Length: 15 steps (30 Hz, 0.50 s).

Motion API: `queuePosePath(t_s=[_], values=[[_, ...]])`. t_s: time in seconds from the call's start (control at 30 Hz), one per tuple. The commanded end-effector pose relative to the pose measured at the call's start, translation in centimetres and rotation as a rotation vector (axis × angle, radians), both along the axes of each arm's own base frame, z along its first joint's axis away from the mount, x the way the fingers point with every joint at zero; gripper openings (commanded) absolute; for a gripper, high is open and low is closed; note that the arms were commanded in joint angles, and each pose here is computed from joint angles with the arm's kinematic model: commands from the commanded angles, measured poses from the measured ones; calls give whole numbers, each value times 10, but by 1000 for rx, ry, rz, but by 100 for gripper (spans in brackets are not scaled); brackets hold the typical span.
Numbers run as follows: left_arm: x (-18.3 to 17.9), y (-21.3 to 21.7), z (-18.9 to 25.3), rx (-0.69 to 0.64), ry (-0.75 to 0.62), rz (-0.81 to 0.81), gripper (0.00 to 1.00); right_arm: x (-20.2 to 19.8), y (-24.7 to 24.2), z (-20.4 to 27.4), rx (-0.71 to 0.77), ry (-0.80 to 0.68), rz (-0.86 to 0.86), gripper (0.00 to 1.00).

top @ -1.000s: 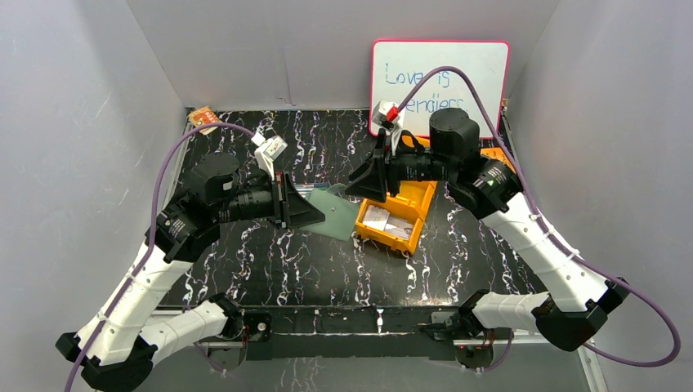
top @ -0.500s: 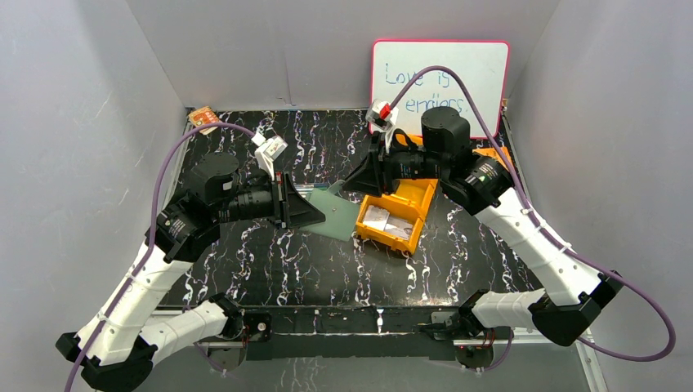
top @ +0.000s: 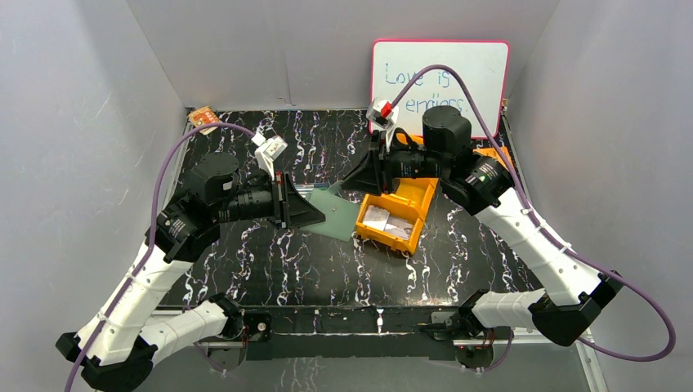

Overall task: Put the credit cards into the card holder
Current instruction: Close the card holder.

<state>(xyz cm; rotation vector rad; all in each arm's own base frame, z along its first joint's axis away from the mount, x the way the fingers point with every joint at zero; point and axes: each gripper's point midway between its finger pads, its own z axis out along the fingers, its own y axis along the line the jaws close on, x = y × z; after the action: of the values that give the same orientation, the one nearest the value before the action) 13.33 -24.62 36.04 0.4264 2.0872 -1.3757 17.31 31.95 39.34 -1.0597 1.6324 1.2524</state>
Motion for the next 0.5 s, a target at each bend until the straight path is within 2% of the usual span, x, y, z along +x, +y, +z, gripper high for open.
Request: queuePosePath(t_s=[0.0,0.13,0.2,0.27,0.33,0.4,0.47], values=[[-7,-2,11,-38,-23,-42,0,-7,-2,22,64,-62,31,26],[-6,-2,9,-34,-20,-39,0,-8,-2,24,71,-68,33,18],[-6,-2,8,-33,-18,-38,0,-9,-3,25,75,-69,35,19],[-6,-2,9,-34,-20,-39,0,-9,-3,26,78,-68,34,28],[-7,-2,9,-34,-19,-41,0,-10,-3,27,83,-72,36,31],[-7,-2,9,-34,-20,-40,0,-11,-3,28,85,-70,38,31],[-7,-2,9,-35,-19,-39,0,-12,-3,28,86,-66,46,26]])
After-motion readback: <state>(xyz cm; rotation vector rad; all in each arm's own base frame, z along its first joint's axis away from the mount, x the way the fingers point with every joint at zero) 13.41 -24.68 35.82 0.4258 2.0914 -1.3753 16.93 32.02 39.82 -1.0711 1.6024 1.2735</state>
